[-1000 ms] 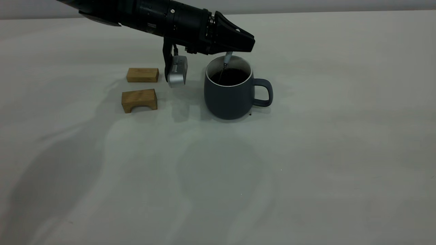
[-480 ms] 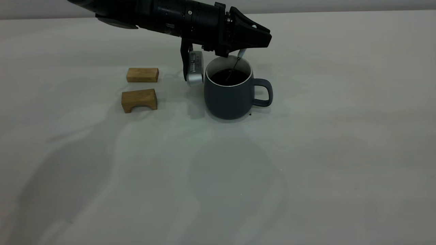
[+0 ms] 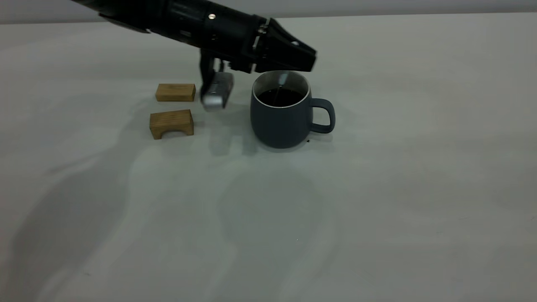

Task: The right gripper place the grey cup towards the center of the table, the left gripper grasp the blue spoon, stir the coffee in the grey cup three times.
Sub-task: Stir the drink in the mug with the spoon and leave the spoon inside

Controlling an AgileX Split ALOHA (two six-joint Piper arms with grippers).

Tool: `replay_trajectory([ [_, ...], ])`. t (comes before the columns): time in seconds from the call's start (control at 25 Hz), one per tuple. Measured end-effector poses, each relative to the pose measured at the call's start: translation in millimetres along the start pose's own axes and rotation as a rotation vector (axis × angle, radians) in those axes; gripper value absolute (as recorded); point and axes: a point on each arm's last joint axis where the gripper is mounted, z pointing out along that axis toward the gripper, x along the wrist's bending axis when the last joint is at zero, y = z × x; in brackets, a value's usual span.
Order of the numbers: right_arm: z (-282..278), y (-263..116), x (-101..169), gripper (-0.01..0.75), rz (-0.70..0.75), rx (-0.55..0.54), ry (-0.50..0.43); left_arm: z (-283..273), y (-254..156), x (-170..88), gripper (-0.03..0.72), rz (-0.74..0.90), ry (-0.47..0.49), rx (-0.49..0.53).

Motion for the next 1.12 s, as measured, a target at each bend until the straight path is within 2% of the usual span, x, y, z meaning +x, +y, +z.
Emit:
replay_trajectory([
  [0.2,0.0,0.0,0.0,0.501,0.0,0.0,0.0,-2.5,-0.2,-6.9,0.135,-0.024,-0.07,0.01],
  [0.36,0.0,0.0,0.0,0.501,0.0,0.0,0.0,12.9,-4.6,-8.2,0.135,0.04,-0.126,0.006],
  [0.48,-0.1,-0.1,0.0,0.501,0.0,-0.001,0.0,24.0,-7.5,-3.3,0.134,0.073,-0.104,0.003],
  [0.68,-0.1,-0.1,0.0,0.501,0.0,-0.001,0.0,24.1,-5.5,5.6,0.134,0.103,-0.004,-0.014],
  [1.12,-0.1,-0.1,0.0,0.501,0.0,-0.001,0.0,18.7,-2.5,5.5,0.133,0.11,0.012,-0.03],
])
